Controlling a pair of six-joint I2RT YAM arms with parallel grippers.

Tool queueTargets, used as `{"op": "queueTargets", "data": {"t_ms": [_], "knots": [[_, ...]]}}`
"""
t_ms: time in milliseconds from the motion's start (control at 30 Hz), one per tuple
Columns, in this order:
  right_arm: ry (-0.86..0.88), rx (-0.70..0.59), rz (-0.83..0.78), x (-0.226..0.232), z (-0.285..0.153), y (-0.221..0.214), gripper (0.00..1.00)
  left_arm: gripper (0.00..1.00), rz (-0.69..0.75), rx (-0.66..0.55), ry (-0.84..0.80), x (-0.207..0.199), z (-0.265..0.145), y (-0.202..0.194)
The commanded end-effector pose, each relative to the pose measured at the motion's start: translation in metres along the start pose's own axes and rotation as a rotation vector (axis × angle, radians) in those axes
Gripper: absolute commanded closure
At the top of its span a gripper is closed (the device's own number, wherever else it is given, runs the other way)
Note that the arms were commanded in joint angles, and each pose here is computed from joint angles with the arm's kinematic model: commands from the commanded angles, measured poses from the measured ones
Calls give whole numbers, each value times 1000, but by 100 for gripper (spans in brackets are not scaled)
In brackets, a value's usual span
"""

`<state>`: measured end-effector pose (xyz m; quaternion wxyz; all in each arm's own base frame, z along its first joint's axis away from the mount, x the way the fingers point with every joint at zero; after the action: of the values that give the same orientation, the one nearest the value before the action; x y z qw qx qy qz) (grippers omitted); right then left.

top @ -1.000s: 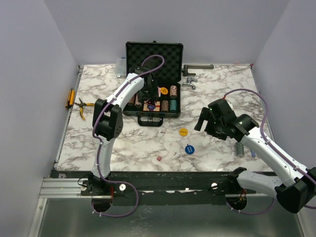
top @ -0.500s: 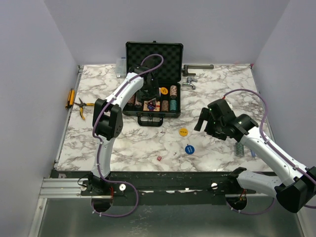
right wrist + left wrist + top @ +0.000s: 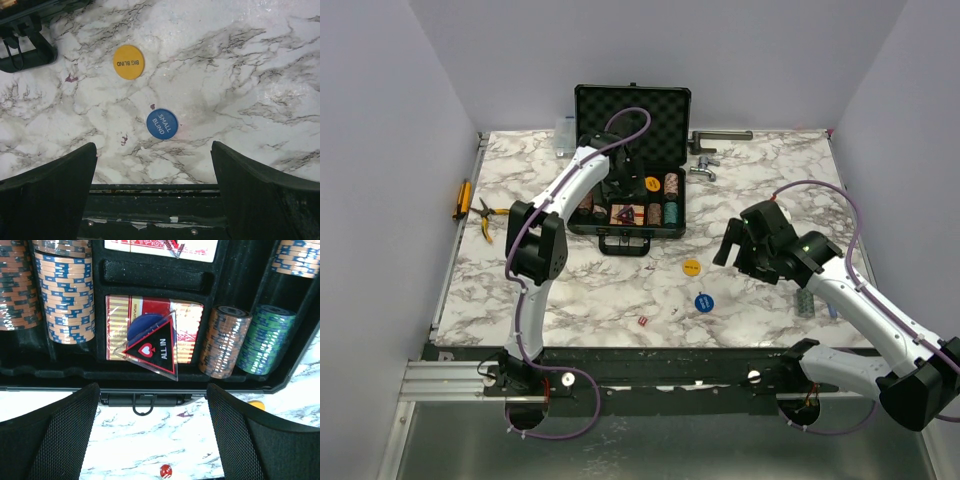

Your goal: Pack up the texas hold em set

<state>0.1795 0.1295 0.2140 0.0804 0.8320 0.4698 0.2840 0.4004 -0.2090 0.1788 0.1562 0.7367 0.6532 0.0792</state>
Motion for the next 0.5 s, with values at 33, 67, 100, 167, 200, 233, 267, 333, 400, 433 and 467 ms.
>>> {"op": "queueTargets", "data": {"t_ms": [33,67,100,167,200,233,267,333,400,433,467], "knots": [[50,18,-40,8,1,-1,1,12,-8,-133,-27,5,-65,1],[57,31,-60,10,1,-1,0,12,-7,-149,-26,7,-73,-3],[63,37,-78,12,1,0,0,12,-5,-165,-23,10,-80,-6],[40,46,-98,13,6,0,0,11,-1,-198,-24,15,-97,-18],[33,55,-110,14,8,0,0,11,2,-214,-24,17,-104,-23],[33,64,-128,16,10,0,0,10,4,-229,-22,20,-111,-30],[31,76,-140,17,12,0,0,10,7,-240,-13,24,-116,-36],[37,104,-167,22,18,-1,0,9,13,-264,-2,31,-126,-51],[33,128,-181,26,25,-2,0,9,18,-287,1,38,-136,-67],[33,138,-188,28,27,-2,0,8,19,-300,-1,41,-141,-76],[29,141,-190,30,30,-1,0,8,22,-316,-1,44,-148,-84]]}}
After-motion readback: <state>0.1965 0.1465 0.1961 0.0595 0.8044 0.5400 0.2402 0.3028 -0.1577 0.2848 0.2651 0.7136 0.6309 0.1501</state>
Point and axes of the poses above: each gripper's point midway between its finger pads, its own z axis out along the fingers, its own x axis along the line the jaws close on, y = z × x, the point moved 7 cm from there along -z, back along the fingers, and after that the axes turned 13 degrees about z, right-handed, at the moved point
